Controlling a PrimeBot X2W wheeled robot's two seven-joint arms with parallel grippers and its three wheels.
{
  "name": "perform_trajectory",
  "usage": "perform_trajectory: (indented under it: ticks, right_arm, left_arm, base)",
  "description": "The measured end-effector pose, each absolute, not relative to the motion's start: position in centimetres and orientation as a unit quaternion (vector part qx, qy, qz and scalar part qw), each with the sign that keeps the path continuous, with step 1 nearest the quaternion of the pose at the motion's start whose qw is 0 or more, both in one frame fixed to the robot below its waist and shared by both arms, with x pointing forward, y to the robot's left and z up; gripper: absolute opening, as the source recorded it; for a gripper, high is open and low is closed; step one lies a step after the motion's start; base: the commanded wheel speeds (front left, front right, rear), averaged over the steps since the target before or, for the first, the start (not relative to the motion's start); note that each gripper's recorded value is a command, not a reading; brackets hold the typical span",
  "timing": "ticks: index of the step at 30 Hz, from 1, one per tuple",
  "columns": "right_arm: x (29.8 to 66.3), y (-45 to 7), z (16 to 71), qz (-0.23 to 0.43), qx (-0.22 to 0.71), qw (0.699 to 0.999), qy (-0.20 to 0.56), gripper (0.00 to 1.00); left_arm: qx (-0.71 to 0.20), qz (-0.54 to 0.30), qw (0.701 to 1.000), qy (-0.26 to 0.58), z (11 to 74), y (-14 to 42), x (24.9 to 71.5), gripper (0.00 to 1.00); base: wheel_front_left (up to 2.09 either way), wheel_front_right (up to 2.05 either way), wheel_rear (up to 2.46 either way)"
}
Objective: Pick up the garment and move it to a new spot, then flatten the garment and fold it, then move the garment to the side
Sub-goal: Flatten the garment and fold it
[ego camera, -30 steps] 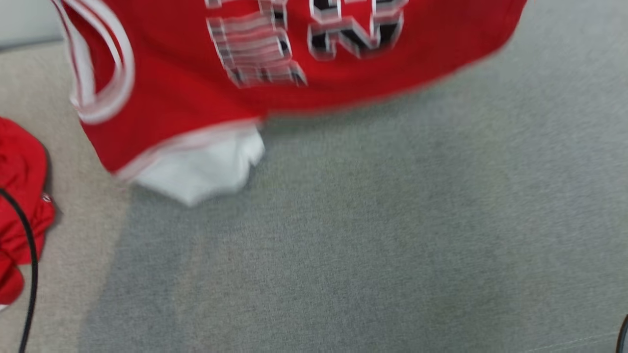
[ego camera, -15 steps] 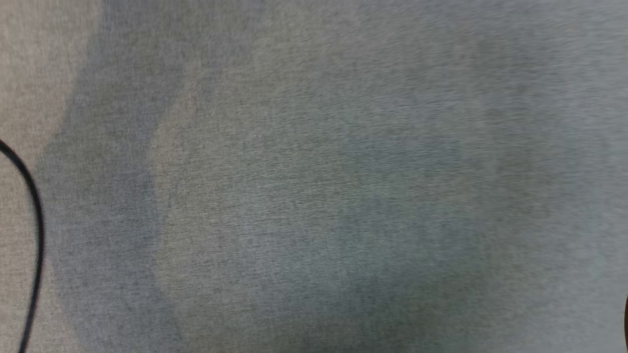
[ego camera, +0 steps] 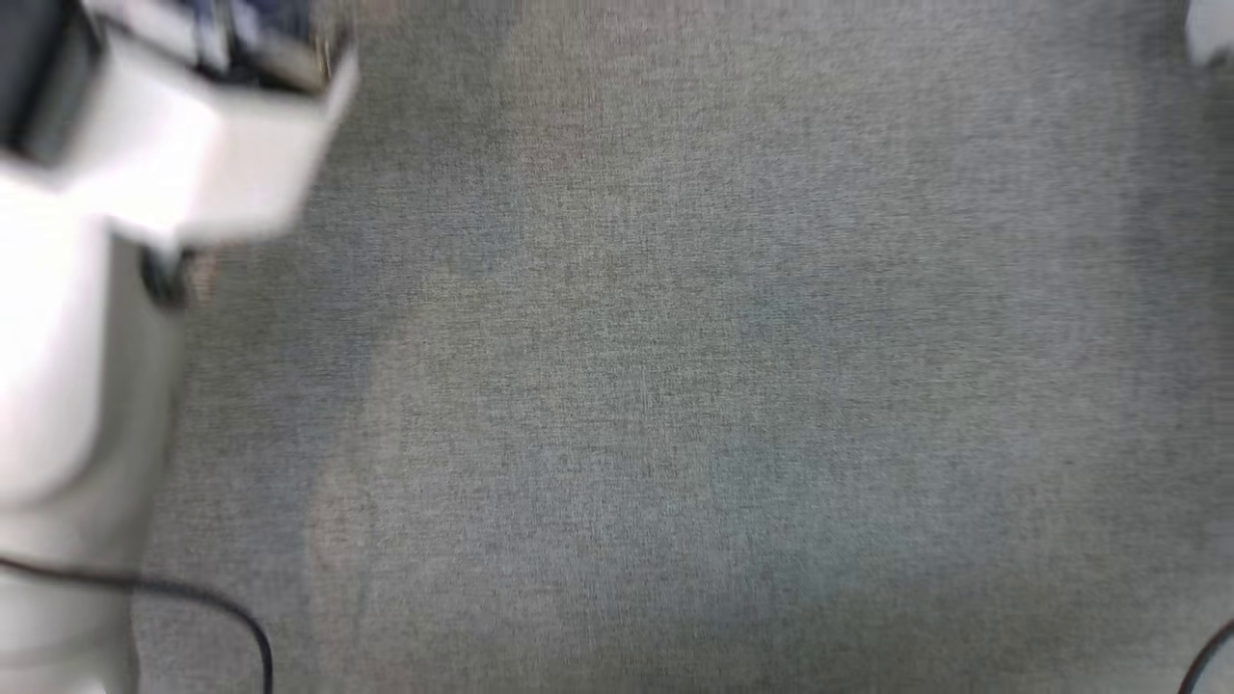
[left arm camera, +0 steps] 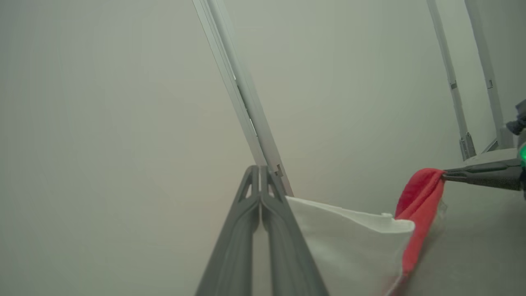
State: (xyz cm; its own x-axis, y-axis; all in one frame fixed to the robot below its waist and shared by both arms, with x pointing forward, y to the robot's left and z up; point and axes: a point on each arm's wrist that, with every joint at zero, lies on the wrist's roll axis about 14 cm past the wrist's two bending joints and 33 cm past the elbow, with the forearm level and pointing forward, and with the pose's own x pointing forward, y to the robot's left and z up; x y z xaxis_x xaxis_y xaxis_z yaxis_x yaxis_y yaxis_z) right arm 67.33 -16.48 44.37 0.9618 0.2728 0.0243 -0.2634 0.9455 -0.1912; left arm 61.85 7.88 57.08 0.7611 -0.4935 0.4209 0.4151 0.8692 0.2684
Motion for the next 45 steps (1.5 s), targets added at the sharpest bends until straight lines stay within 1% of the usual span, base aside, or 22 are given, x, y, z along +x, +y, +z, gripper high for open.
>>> perform_trajectory:
  ticks: [2, 8, 13, 19, 23, 26, 30, 35, 39, 42, 45]
  right_arm:
    - [65.4, -17.4, 43.4, 0.125, -0.072, 0.99, -0.006, 0.0]
    - [59.1, -19.4, 42.0, 0.106, -0.045, 0.993, 0.038, 0.0]
    - [54.4, -20.3, 42.8, 0.097, -0.021, 0.994, 0.048, 0.0]
    - [49.7, -21.6, 44.1, 0.086, -0.016, 0.995, 0.054, 0.0]
    - [46.8, -23.0, 44.4, 0.065, -0.008, 0.996, 0.061, 0.0]
    - [44.7, -24.2, 44.3, 0.045, 0.0, 0.997, 0.068, 0.0]
    - [41.9, -24.7, 43.5, 0.035, 0.008, 0.996, 0.084, 0.0]
    - [39.1, -25.0, 42.5, 0.029, 0.014, 0.994, 0.103, 0.0]
    - [37.3, -25.5, 42.3, 0.017, 0.021, 0.994, 0.109, 0.0]
    - [37.0, -25.4, 42.3, 0.01, 0.03, 0.993, 0.114, 0.0]
    - [37.6, -25.2, 42.6, 0.01, 0.024, 0.993, 0.116, 0.0]
  left_arm:
    - [0.07, -0.235, 0.942, -0.227, 56.0, 8.7, 59.6, 0.0]
    - [0.079, -0.191, 0.961, -0.186, 54.7, 11.5, 53.2, 0.0]
    - [0.076, -0.175, 0.968, -0.163, 54.8, 12.3, 48.4, 0.0]
    - [0.055, -0.152, 0.977, -0.139, 54.8, 12.7, 43.9, 0.0]
    - [0.037, -0.145, 0.981, -0.125, 54.8, 12.6, 41.2, 0.0]
    - [0.032, -0.139, 0.983, -0.118, 54.9, 12.6, 39.3, 0.0]
    - [0.018, -0.131, 0.986, -0.105, 54.9, 12.6, 36.9, 0.0]
    - [0.007, -0.134, 0.987, -0.086, 54.5, 12.1, 34.2, 0.0]
    - [0.001, -0.137, 0.987, -0.083, 54.6, 11.8, 33.2, 0.0]
    - [-0.006, -0.144, 0.987, -0.072, 54.0, 11.4, 33.4, 0.0]
    - [-0.013, -0.153, 0.986, -0.06, 53.5, 10.7, 34.6, 0.0]
  base:
    - [0.0, 0.0, 0.0]
    - [0.0, 0.0, 0.0]
    - [0.0, 0.0, 0.0]
    - [0.0, 0.0, 0.0]
    - [0.0, 0.0, 0.0]
    - [0.0, 0.0, 0.0]
    - [0.0, 0.0, 0.0]
    - [0.0, 0.0, 0.0]
    - [0.0, 0.0, 0.0]
    - [0.0, 0.0, 0.0]
    - [0.0, 0.0, 0.0]
